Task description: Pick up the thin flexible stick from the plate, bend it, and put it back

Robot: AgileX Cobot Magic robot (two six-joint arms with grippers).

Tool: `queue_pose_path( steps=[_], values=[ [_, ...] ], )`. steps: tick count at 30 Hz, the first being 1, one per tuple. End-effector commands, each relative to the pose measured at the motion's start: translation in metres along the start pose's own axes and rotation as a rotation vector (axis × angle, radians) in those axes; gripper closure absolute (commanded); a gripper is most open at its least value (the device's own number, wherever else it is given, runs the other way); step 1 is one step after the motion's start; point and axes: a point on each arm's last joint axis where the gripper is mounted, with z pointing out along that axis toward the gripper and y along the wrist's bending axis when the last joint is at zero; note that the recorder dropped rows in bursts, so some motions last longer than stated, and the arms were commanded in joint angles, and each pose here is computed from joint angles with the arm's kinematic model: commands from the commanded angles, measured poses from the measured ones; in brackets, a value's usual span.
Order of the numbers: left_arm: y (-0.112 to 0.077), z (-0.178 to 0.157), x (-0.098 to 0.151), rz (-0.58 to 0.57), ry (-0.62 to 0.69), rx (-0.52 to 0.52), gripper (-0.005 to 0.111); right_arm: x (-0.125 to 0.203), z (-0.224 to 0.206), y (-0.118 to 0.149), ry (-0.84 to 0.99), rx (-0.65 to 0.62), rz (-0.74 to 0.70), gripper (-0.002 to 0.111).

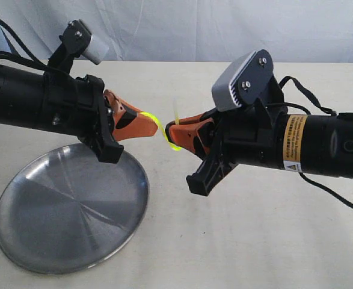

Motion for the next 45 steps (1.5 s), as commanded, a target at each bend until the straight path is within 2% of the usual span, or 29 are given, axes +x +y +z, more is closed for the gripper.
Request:
queue_pose_path(
  steps=[1, 19, 28, 34, 38, 45],
  values=[
    [0.000, 0.001, -0.005, -0.046, -0.032, -0.008, 0.107, -0.003, 0.001, 0.010, -0.022, -0.071, -0.040, 0.109],
    [0.001, 0.001, -0.005, -0.055, -0.031, -0.014, 0.107, 0.004, 0.000, 0.013, 0.050, -0.110, -0.160, 0.109],
    [0.001, 0.001, -0.004, -0.047, -0.022, -0.015, 0.107, 0.002, 0.000, 0.011, 0.030, -0.086, -0.114, 0.109],
    [0.006, -0.003, 0.000, -0.131, 0.014, -0.045, 0.106, 0.002, 0.000, 0.010, 0.026, -0.081, -0.105, 0.109],
    [0.010, -0.008, 0.008, -0.206, 0.100, -0.058, 0.097, 0.001, 0.001, 0.006, 0.021, -0.036, -0.054, 0.109],
    [0.009, -0.015, 0.034, -0.416, 0.379, -0.111, 0.064, 0.004, 0.005, -0.005, 0.024, 0.071, 0.065, 0.109]
  ],
)
